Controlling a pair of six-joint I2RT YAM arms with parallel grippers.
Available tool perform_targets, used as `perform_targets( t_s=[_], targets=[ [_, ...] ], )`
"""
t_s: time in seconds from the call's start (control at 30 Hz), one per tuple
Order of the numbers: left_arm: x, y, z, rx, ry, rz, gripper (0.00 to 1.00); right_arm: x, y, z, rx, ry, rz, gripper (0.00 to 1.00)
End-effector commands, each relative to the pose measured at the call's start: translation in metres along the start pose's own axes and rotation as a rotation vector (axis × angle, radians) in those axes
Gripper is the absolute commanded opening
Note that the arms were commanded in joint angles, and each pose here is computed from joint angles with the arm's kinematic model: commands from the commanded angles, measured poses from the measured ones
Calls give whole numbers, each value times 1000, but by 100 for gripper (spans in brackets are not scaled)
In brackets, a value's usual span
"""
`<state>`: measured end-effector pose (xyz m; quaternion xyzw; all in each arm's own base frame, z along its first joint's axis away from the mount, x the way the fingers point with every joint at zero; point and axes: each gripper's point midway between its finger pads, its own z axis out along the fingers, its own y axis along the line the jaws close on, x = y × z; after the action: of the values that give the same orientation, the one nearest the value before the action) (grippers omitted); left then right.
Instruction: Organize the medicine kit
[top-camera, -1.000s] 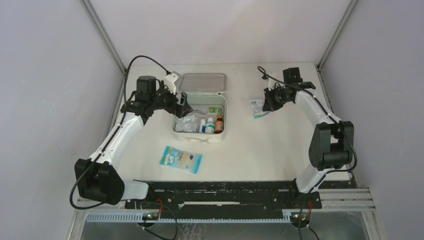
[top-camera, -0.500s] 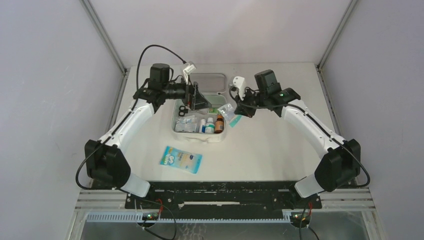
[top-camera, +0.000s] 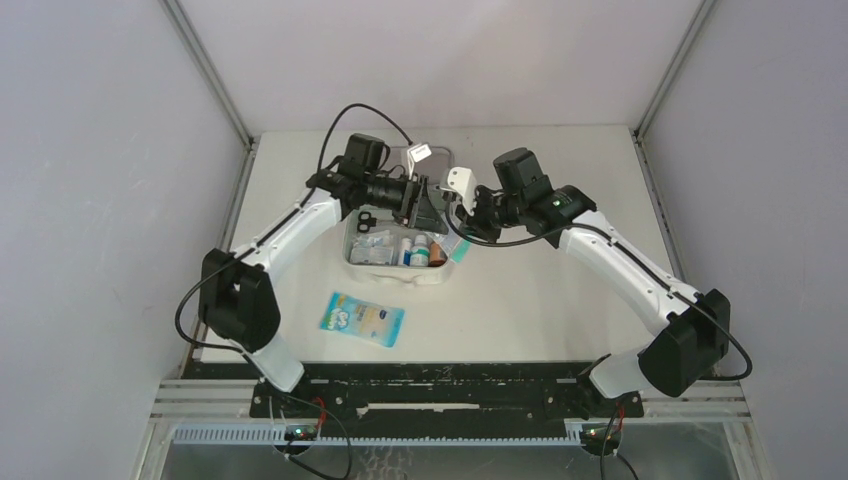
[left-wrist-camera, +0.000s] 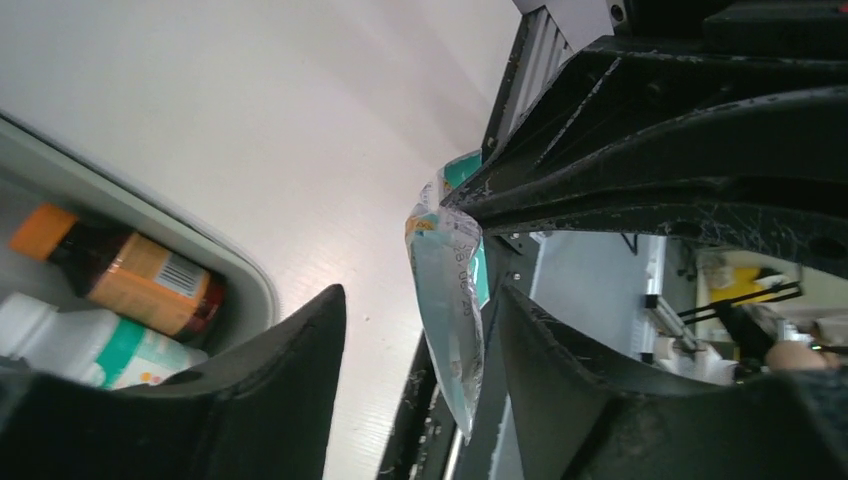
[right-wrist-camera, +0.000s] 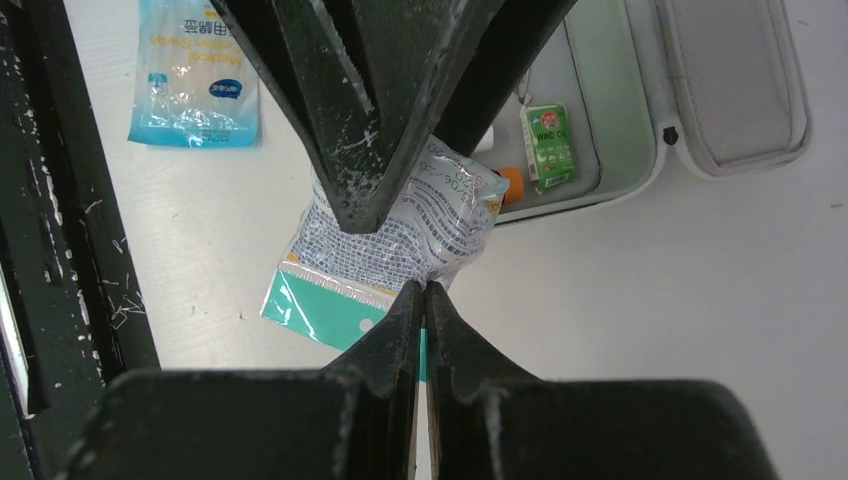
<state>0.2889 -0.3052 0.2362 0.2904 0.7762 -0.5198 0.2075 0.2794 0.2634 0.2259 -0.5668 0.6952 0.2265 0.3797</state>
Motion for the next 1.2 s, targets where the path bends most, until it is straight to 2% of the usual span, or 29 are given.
perform_targets(
  t_s=[0.0,0.23,0.37,0.47,0.53,0.63,0.77,1.17],
  targets=[
    [-9,-16,-1,30,8,12,58,-14,-2,-9,34,-27,-59,0],
    [-2,-11,2,24,30,0,37,-10,-2,-6,30,-9,-69,0],
    [-1,-10,2,18,34,-6,29,-9,0,-5,22,-5,-75,0],
    [-1,-8,2,8,32,-3,23,-8,0,-5,26,2,-71,6],
    [-1,-6,1,1,29,-4,20,-7,-1,-5,34,7,-64,15],
    [-2,0,-2,-22,20,-4,16,-5,-5,-8,47,10,-51,30],
    [-7,18,-12,-89,-10,-4,14,-5,-13,-17,65,-6,-16,40],
    [-22,130,-78,-436,-201,-173,11,13,-32,-42,114,-33,94,42]
  ],
)
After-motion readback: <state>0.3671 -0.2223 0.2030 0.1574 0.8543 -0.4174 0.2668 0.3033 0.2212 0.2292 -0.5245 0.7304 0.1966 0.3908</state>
